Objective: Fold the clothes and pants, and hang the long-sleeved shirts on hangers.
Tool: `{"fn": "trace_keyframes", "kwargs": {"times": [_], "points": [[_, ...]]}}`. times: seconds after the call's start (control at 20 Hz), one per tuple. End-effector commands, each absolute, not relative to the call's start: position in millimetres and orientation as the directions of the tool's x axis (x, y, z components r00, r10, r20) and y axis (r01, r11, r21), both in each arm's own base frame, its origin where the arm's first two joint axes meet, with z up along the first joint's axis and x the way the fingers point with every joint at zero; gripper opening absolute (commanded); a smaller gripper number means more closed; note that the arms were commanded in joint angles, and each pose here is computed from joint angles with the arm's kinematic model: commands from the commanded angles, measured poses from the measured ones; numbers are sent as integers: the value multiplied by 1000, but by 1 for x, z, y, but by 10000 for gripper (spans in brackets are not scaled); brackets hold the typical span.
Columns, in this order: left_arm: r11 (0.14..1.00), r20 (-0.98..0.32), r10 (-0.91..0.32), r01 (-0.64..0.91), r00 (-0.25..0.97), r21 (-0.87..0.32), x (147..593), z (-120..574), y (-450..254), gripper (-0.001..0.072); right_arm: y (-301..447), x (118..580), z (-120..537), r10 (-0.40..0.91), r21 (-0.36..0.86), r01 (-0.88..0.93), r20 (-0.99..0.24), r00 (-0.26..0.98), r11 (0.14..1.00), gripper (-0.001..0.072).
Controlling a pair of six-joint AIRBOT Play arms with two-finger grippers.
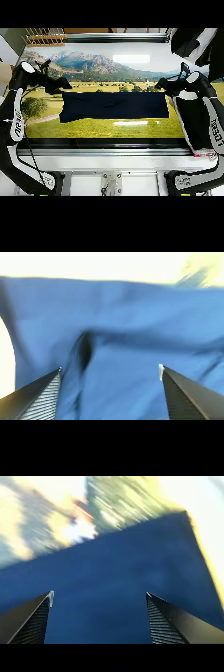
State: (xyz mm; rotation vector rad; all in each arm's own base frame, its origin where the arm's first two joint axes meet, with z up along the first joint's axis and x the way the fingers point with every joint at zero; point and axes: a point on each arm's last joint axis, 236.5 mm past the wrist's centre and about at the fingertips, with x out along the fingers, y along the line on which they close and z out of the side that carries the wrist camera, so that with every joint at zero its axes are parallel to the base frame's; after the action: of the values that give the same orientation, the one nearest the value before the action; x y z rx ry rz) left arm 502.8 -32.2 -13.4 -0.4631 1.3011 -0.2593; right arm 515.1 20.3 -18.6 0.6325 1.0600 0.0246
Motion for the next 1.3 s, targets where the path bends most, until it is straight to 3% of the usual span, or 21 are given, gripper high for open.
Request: {"fn": "trace_keyframes", "kwargs": {"times": [0.0, 0.1, 0.15, 0.2, 0.45, 0.55, 0.8, 1.05, 1.25], "points": [[813, -760, -524, -42, 384, -581, 531, 40, -40, 618, 21, 539, 19, 368, 574, 167, -694, 618, 802, 636], [820, -769, -529, -17, 359, -572, 519, 51, -43, 217, 7, 517, 12, 403, 546, 120, -732, 549, 829, 636], [818, -776, -543, -7, 322, -575, 509, 52, -50, 72, -2, 502, 4, 421, 539, 113, -757, 499, 835, 636], [815, -780, -556, 2, 286, -580, 500, 51, -58, 5, -14, 487, -4, 430, 530, 114, -780, 454, 840, 636], [805, -790, -586, 25, 178, -592, 464, 21, -119, 6, -72, 426, -53, 430, 515, 238, -840, 331, 823, 618], [804, -794, -593, 43, 132, -593, 451, 4, -148, 6, -76, 418, -67, 447, 522, 251, -842, 302, 815, 470], [802, -800, -595, 108, 72, -587, 429, -15, -201, 6, -59, 423, -90, 527, 594, 273, -802, 283, 757, 472], [798, -797, -597, 162, 91, -580, 428, -17, -232, 6, -24, 423, -110, 587, 625, 260, -781, 215, 736, 473], [796, -793, -600, 182, 107, -578, 429, -16, -244, 6, 16, 443, -110, 652, 697, 240, -717, 245, 676, 472]]}}
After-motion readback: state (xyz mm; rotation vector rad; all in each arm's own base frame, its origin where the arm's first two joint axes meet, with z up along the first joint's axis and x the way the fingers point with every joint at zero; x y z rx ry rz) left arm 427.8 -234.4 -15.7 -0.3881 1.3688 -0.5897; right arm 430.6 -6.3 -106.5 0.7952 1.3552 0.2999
